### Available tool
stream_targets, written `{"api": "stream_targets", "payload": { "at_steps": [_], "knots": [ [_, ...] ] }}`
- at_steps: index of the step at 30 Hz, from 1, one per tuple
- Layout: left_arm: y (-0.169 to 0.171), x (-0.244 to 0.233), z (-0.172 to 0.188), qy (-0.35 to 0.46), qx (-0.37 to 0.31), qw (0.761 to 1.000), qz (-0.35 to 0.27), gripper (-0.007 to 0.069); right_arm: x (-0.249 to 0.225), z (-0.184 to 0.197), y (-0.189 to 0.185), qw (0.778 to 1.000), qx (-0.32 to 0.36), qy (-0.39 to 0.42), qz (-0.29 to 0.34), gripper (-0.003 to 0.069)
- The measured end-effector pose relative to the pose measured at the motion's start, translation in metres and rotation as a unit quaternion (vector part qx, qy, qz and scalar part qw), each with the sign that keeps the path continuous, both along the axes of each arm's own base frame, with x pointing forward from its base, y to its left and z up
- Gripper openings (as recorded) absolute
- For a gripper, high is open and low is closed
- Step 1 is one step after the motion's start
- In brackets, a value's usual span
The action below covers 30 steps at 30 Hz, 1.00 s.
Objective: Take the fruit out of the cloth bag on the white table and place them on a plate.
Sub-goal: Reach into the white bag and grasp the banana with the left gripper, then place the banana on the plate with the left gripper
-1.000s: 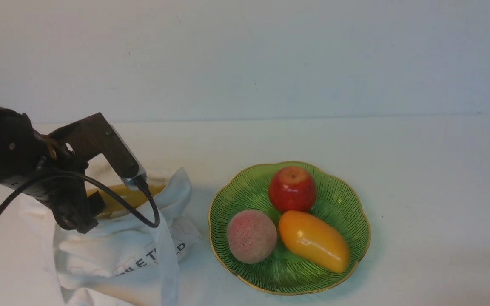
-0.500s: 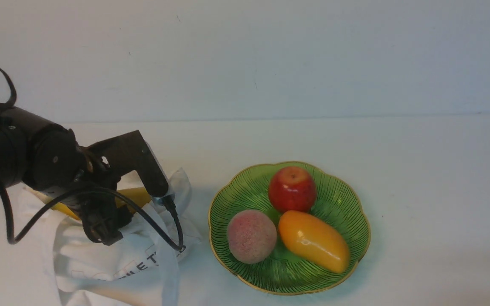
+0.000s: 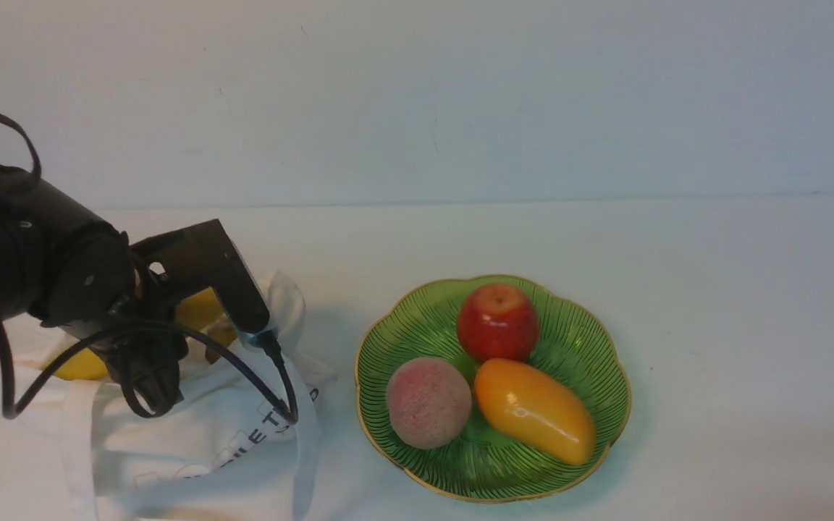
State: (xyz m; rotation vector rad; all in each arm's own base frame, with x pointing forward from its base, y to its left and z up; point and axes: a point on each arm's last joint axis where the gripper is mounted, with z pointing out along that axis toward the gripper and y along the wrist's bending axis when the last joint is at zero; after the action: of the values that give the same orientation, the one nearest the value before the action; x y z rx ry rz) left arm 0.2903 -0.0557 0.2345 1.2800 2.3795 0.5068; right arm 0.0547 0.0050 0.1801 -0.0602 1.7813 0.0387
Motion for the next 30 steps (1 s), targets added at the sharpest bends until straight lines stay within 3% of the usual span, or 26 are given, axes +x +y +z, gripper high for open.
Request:
{"api": "stream_targets", "payload": {
  "at_steps": [13, 18, 24, 30],
  "knots": [
    [0.006, -0.025, 0.046, -0.066, -0.043, 0.996, 0.030, 0.0309, 0.000, 0.000, 0.000, 1.000, 0.000, 0.000, 0.000, -0.0013],
    [-0.006, -0.034, 0.068, -0.123, -0.134, 0.983, 0.029, 0.0309, 0.000, 0.000, 0.000, 1.000, 0.000, 0.000, 0.000, -0.0013],
    [-0.050, -0.044, 0.092, -0.144, -0.263, 0.954, -0.008, 0.0309, 0.000, 0.000, 0.000, 1.000, 0.000, 0.000, 0.000, -0.0013],
    [-0.102, -0.035, 0.104, -0.116, -0.319, 0.939, -0.053, 0.0309, 0.000, 0.000, 0.000, 1.000, 0.000, 0.000, 0.000, -0.0013]
  ]
}}
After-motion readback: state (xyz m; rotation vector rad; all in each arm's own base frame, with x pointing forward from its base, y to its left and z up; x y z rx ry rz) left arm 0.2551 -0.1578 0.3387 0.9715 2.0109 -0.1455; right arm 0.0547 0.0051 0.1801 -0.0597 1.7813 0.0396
